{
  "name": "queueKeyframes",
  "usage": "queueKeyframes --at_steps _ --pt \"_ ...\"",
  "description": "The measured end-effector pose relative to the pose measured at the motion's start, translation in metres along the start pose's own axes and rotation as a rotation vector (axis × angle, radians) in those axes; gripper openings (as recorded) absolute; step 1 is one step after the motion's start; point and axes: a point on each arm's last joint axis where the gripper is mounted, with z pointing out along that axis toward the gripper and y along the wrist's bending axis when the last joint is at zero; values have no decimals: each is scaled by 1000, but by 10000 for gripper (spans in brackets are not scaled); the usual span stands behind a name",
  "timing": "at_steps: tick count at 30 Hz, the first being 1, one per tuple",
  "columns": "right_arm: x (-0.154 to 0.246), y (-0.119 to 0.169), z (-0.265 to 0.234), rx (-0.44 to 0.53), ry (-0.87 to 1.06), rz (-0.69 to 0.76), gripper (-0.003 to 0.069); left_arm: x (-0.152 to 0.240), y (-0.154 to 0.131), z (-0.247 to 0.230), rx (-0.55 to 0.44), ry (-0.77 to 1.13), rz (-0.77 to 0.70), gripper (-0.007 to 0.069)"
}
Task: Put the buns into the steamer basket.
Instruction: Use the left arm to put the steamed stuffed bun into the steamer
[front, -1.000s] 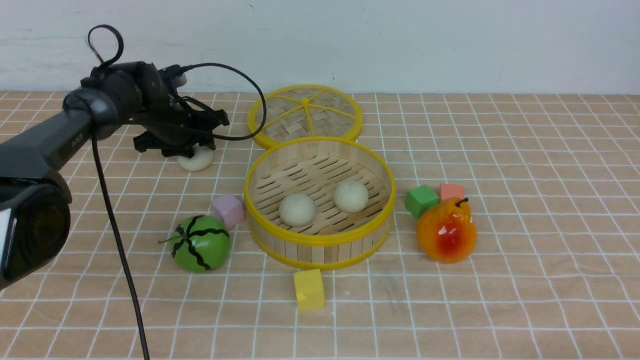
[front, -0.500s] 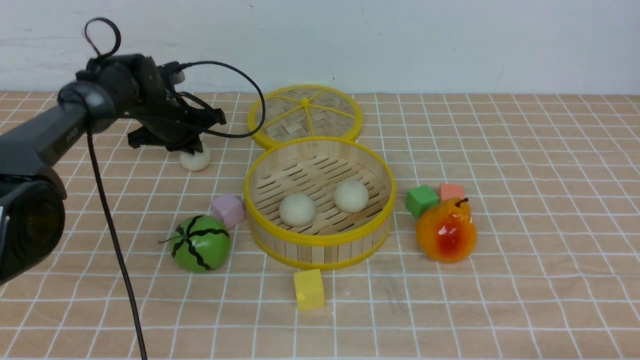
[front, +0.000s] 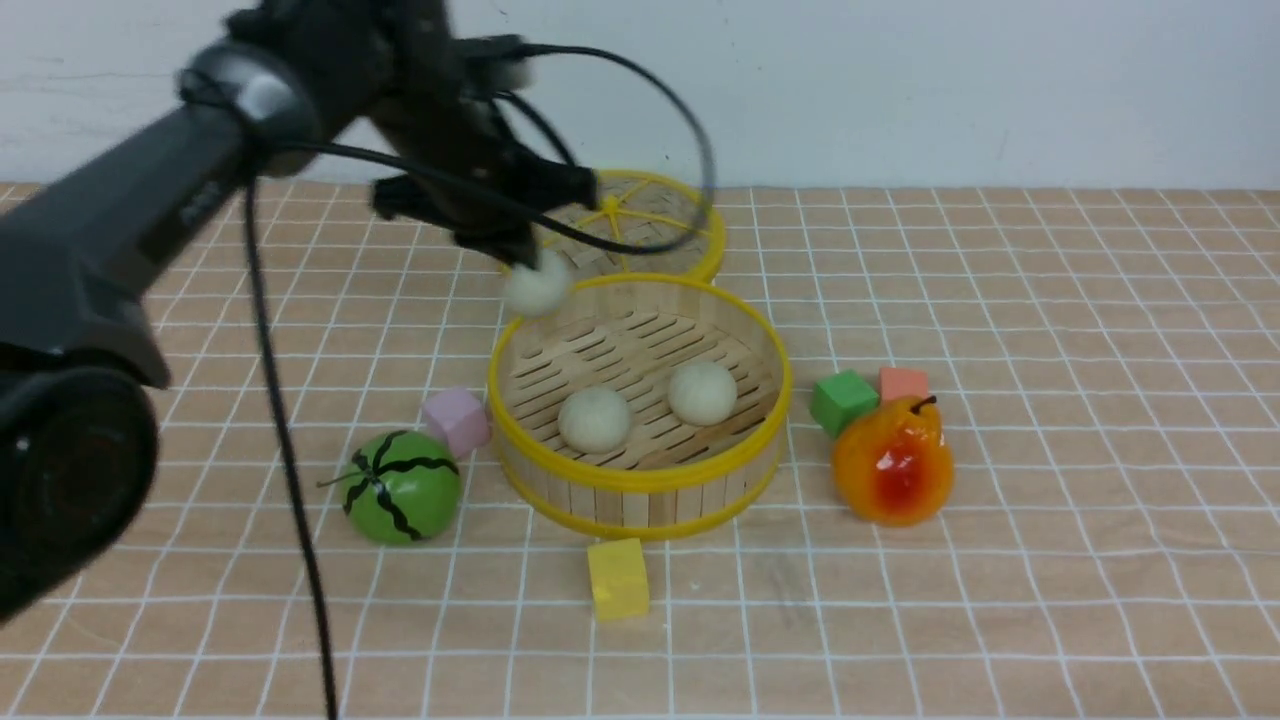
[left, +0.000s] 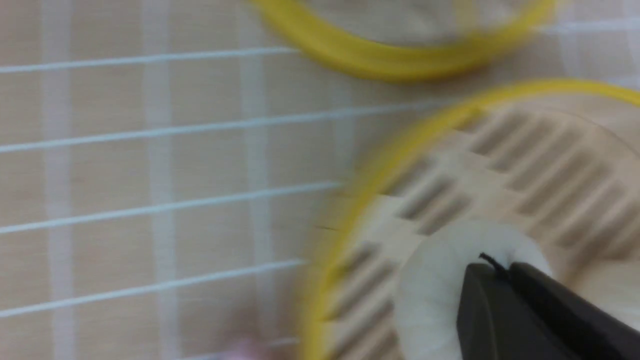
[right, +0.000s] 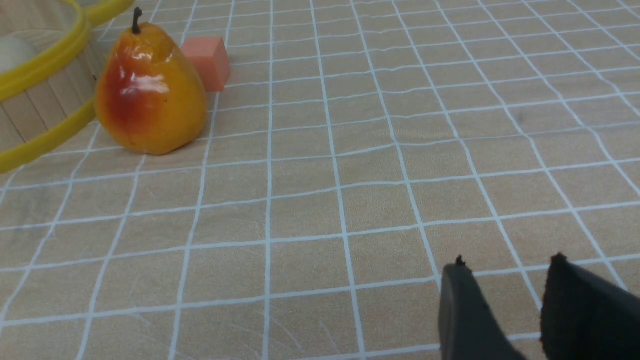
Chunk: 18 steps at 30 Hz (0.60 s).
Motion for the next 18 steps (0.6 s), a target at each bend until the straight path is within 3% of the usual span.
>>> queueKeyframes --at_steps 5,11,15,16,17,18 --pt "0 0 0 0 0 0 241 13 -28 33 19 7 35 -7" --pt "0 0 0 0 0 0 241 22 -23 70 -16 3 21 50" --pt "0 0 0 0 0 0 241 22 -23 73 -11 0 10 170" --pt "0 0 0 0 0 0 241 22 -24 69 -7 7 3 250" --pt "0 0 0 0 0 0 241 22 -24 68 -6 6 3 250" --pt "0 0 0 0 0 0 241 21 -25 61 -3 13 -1 316"
